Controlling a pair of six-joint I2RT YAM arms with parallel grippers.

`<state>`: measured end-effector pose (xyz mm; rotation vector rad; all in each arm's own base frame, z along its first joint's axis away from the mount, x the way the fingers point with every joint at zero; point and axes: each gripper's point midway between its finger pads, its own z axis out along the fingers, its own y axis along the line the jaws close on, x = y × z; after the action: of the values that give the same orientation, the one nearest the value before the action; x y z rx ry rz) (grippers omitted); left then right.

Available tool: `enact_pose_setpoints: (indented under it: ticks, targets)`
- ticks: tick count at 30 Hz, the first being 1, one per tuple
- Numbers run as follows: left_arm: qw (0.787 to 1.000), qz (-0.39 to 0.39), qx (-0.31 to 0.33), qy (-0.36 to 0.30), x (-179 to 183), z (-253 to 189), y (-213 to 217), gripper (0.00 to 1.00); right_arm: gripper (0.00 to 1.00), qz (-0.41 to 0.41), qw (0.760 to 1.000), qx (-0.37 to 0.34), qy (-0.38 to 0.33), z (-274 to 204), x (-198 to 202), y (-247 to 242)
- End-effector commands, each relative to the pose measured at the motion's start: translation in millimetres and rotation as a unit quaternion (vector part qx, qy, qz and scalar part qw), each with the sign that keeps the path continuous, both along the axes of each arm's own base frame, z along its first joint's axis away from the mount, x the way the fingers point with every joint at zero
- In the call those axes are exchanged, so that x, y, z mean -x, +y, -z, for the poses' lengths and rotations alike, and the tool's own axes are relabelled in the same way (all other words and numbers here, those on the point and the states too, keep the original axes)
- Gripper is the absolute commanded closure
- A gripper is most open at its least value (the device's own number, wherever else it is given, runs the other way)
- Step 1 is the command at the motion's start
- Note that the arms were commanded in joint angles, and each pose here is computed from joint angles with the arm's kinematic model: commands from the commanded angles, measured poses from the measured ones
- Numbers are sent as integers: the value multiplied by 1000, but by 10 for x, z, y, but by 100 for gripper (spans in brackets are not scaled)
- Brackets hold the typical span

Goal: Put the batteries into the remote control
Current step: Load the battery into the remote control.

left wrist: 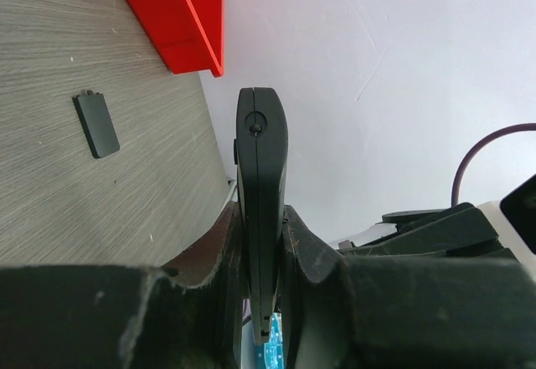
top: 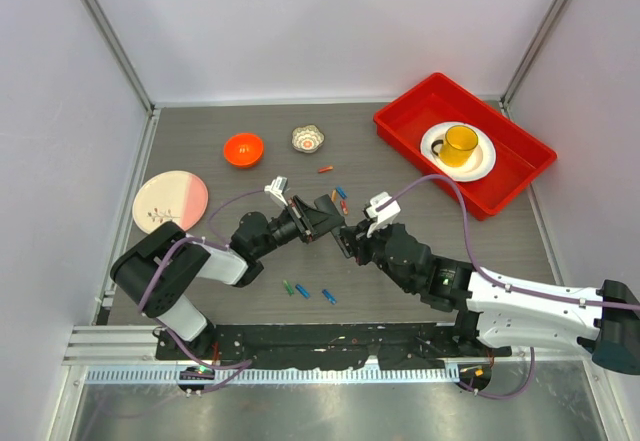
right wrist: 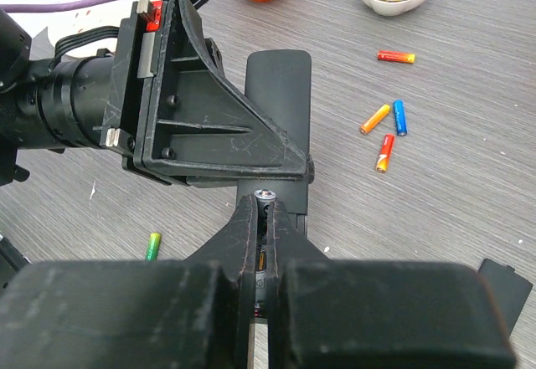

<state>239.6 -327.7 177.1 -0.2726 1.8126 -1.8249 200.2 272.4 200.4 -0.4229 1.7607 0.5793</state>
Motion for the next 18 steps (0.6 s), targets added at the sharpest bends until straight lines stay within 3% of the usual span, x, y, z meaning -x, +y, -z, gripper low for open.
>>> enact_pose_setpoints:
  ticks: [1,18]
  targets:
    - [989,9,92,-114,108,-696,44,100,99,6,1000,-1,-11,-33,-14,-16]
    - [988,13,99,-117,99,-759,16,100,99,-16,1000,-7,8,99,74,53]
